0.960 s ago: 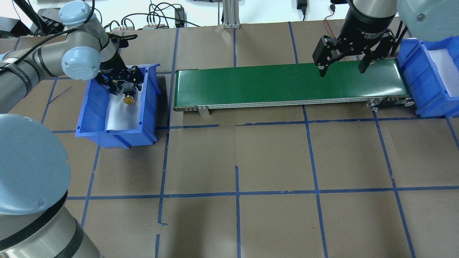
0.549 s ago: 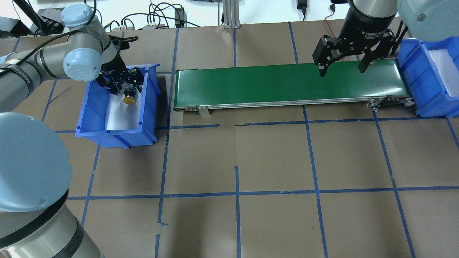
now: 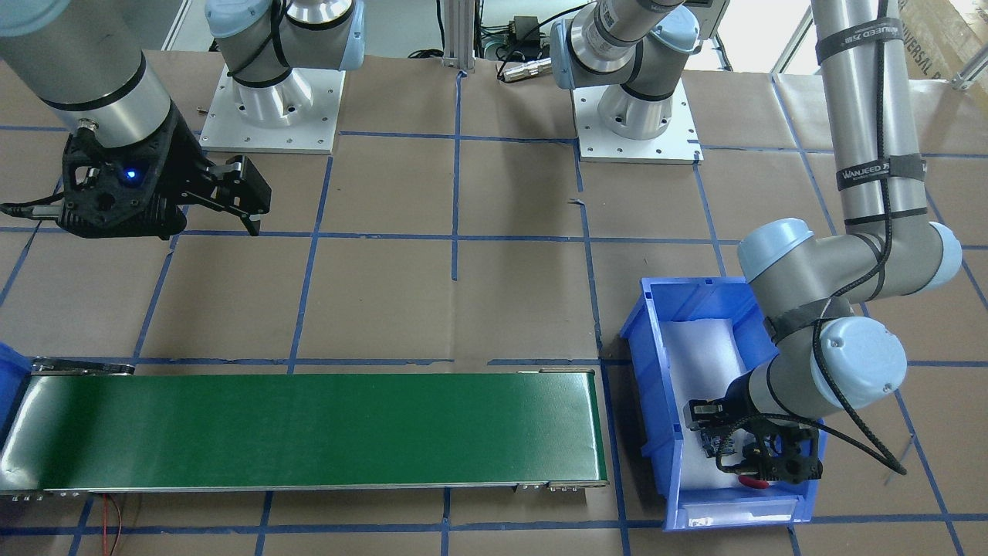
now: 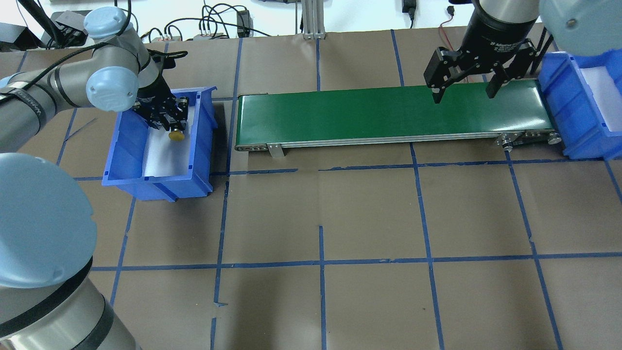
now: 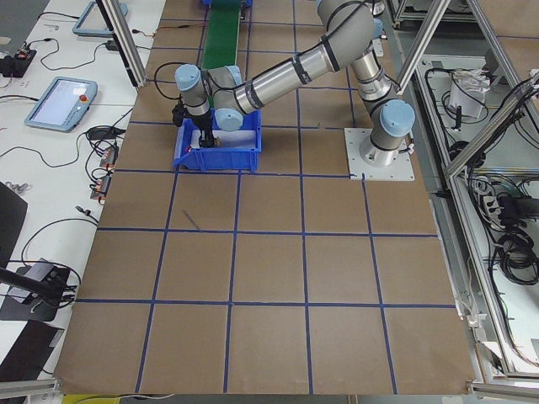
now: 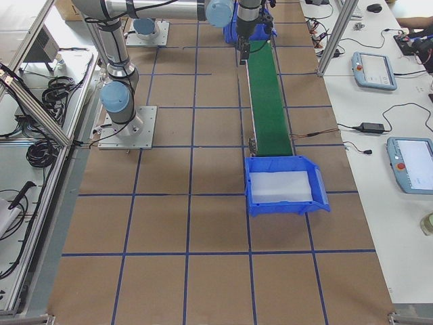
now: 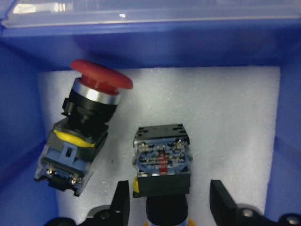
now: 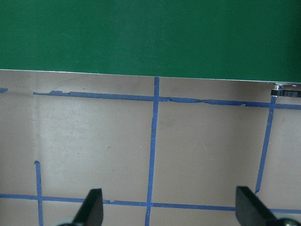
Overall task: Transport two buttons from left to right
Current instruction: 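Close the left gripper on the yellow-capped button's switch block, then lift the yellow-capped button and carry it onto the green conveyor's start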
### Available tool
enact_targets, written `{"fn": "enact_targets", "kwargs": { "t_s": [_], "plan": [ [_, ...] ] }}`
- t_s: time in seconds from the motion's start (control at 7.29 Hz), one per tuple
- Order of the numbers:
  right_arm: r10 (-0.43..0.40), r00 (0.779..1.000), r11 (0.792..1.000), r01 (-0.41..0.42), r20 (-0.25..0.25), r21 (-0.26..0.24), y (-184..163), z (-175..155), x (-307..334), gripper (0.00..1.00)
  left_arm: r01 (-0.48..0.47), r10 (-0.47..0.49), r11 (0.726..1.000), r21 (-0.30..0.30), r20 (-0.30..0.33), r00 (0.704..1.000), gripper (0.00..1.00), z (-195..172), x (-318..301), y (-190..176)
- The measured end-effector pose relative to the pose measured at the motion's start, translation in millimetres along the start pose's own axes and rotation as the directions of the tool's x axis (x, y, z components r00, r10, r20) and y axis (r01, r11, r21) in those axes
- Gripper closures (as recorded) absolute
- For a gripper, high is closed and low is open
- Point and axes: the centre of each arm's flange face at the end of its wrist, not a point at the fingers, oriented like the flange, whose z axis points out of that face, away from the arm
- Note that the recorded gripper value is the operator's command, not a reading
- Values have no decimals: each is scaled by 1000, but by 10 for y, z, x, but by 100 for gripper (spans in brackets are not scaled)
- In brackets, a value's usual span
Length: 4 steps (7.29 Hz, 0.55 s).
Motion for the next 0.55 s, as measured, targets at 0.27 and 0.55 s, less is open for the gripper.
{"fn": "enact_targets", "kwargs": {
  "t_s": [0.27, 0.55],
  "plan": [
    [-3, 1000, 1000, 3, 0, -1, 1, 2, 0, 0, 2, -2, 1000, 27, 12, 1000, 68, -196, -6, -2],
    [-3, 1000, 1000, 3, 0, -2, 1, 7, 6, 0, 10, -10, 999, 39, 18, 1000, 68, -628, 25, 146]
  ]
}}
